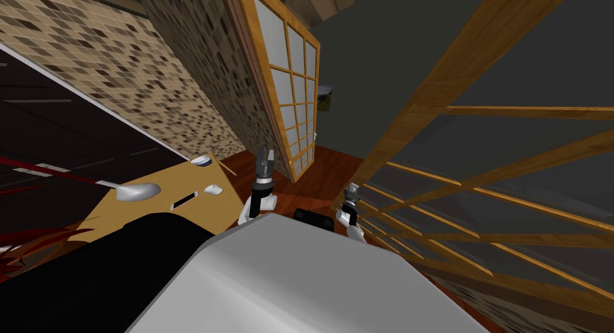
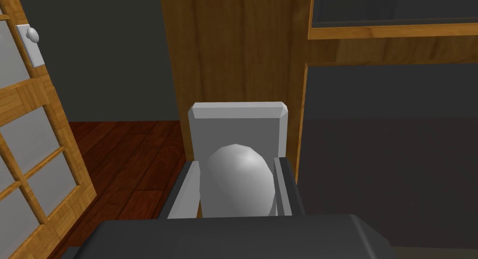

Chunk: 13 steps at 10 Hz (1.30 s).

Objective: Push the door open

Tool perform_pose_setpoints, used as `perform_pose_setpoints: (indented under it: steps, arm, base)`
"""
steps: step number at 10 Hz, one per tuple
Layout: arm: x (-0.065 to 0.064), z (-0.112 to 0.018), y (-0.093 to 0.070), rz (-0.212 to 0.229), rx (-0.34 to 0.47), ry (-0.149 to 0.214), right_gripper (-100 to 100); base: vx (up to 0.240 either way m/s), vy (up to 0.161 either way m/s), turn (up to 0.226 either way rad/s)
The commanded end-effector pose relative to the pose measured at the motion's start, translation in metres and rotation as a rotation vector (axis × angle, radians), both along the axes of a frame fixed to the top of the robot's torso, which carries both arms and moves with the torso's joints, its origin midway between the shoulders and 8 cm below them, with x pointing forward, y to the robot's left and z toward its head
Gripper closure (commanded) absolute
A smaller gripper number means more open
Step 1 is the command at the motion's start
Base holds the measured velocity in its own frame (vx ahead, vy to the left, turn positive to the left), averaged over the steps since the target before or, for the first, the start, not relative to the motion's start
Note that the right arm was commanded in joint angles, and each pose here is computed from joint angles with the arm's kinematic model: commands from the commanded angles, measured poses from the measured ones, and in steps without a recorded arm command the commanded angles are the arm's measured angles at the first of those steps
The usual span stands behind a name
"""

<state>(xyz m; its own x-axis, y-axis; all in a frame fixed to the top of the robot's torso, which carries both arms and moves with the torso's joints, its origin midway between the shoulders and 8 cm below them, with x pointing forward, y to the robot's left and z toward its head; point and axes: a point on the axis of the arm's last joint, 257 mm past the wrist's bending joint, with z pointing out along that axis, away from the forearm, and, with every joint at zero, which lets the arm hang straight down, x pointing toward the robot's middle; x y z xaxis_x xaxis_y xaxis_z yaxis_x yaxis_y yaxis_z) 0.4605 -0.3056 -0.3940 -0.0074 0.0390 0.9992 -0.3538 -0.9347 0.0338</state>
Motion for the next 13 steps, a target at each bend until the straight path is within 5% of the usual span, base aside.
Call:
perform_pose_setpoints:
  steps: [1, 6, 13]
  arm:
    - [-0.002, -0.001, -0.003, -0.005, -0.002, 0.003, 100]
    - [-0.003, -0.002, -0.011, -0.018, -0.005, 0.007, 100]
    - [-0.012, 0.001, -0.058, -0.108, -0.017, 0.005, 100]
  base:
    - [-0.013, 0.008, -0.017]
    - [0.051, 0.002, -0.008]
    - [0.182, -0.007, -0.037]
